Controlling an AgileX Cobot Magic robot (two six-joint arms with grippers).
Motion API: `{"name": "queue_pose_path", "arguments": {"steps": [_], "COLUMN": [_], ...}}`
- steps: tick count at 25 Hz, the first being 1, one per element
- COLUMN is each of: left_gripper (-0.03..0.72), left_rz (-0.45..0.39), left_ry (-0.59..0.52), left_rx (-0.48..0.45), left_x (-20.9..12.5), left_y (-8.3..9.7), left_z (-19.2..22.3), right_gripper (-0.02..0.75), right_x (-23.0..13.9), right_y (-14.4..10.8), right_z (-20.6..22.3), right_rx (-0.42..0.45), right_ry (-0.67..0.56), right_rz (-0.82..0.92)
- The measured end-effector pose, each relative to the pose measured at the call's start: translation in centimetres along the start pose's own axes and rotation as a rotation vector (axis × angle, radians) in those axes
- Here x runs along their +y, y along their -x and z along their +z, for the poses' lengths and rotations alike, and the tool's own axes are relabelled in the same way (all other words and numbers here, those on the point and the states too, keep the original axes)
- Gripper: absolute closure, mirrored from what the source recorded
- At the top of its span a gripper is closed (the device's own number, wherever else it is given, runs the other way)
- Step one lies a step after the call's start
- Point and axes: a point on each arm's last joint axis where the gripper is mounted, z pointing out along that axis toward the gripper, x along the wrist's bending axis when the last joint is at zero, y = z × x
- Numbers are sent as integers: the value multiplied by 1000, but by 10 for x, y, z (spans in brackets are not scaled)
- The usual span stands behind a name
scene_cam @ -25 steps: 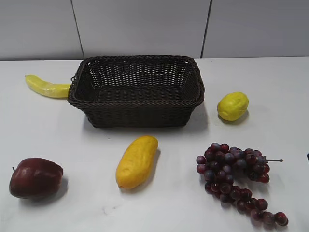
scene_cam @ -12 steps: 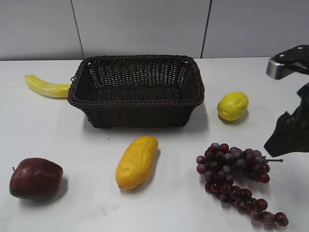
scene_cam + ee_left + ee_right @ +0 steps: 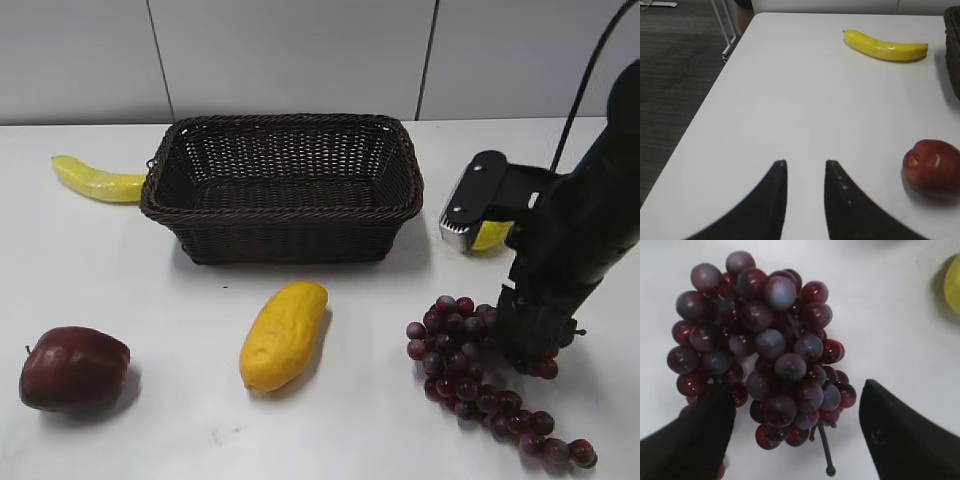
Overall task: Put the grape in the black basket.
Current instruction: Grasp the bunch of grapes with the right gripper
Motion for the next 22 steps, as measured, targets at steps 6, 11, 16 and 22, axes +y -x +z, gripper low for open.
{"name": "queue_pose_path", "arguments": {"steps": [6, 11, 16, 22], "left_gripper": [457, 457, 457, 457], "left_rz": [0, 0, 0, 0], "left_ry": [0, 0, 0, 0], "left_rx": [0, 0, 0, 0], "left_x": [0, 0, 0, 0], "left_y": [0, 0, 0, 0], "left_z": [0, 0, 0, 0], "right_gripper": [147, 243, 482, 484], "right_x": [-3, -2, 2, 7], "right_y": [4, 6, 8, 7], "right_z": [36, 52, 48, 16], "right_rx": [22, 22, 20, 55], "right_ry": [-93, -102, -93, -100], "right_rz": [-90, -103, -92, -58]}}
